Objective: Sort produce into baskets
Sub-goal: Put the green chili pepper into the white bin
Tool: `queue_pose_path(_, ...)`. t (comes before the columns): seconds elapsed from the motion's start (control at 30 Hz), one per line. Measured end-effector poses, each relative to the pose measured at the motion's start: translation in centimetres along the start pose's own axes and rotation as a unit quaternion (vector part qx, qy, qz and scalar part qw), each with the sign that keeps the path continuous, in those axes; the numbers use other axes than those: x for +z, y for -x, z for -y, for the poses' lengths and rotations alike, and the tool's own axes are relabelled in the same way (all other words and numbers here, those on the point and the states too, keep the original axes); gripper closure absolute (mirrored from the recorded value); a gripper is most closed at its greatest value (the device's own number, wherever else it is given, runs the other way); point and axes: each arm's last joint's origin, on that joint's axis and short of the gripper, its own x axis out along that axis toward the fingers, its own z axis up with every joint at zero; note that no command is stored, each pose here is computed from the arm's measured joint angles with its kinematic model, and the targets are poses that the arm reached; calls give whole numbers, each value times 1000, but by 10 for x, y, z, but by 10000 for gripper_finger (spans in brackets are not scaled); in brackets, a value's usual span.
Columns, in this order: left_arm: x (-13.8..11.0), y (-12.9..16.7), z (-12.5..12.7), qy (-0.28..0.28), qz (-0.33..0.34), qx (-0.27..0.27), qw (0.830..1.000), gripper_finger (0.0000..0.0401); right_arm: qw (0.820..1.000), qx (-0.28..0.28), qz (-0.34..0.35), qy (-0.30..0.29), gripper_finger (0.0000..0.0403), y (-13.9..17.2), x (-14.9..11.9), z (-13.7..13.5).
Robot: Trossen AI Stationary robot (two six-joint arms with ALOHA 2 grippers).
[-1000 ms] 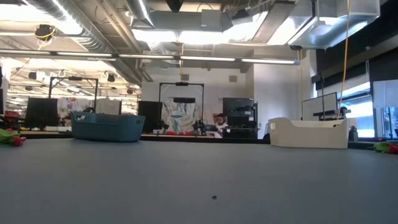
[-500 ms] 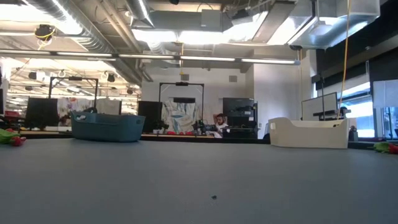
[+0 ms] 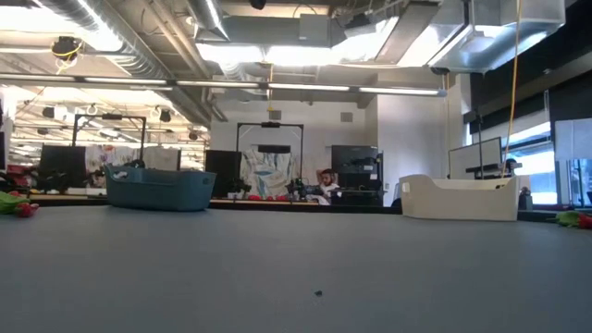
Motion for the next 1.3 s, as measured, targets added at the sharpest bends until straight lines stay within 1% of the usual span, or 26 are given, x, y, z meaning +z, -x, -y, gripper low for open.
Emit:
queue_pose_path(0.07,0,0,-1,7,0,1,1000,356,1000,0,-1,1,378,0,0,0)
queue_pose_path(0.17,0,0,-3,17,0,4,1000,316,1000,-1,-1,3,378,0,0,0)
queue_pose_path(0.27,0,0,-5,13,1,8,1000,273,1000,-15,-3,12,387,0,-1,1)
queue_pose_path(0.37,0,0,-5,4,0,8,1000,244,999,-32,-22,20,391,4,-4,4)
queue_pose_path(0.5,-3,-1,-4,1,-5,8,1000,228,996,-69,-53,8,387,20,-8,14)
queue_pose_path(0.73,-26,-11,-4,13,-43,7,999,229,983,-124,-132,-31,384,52,-24,34)
queue_pose_path(0.9,-40,-23,-4,26,-69,13,997,230,962,-175,-199,-67,384,65,-38,54)
queue_pose_path(1.1,-55,-42,-4,34,-98,26,994,230,925,-233,-281,-107,384,67,-54,86)
queue_pose_path(1.3,-68,-58,-4,37,-118,26,992,230,891,-285,-330,-124,384,64,-63,121)
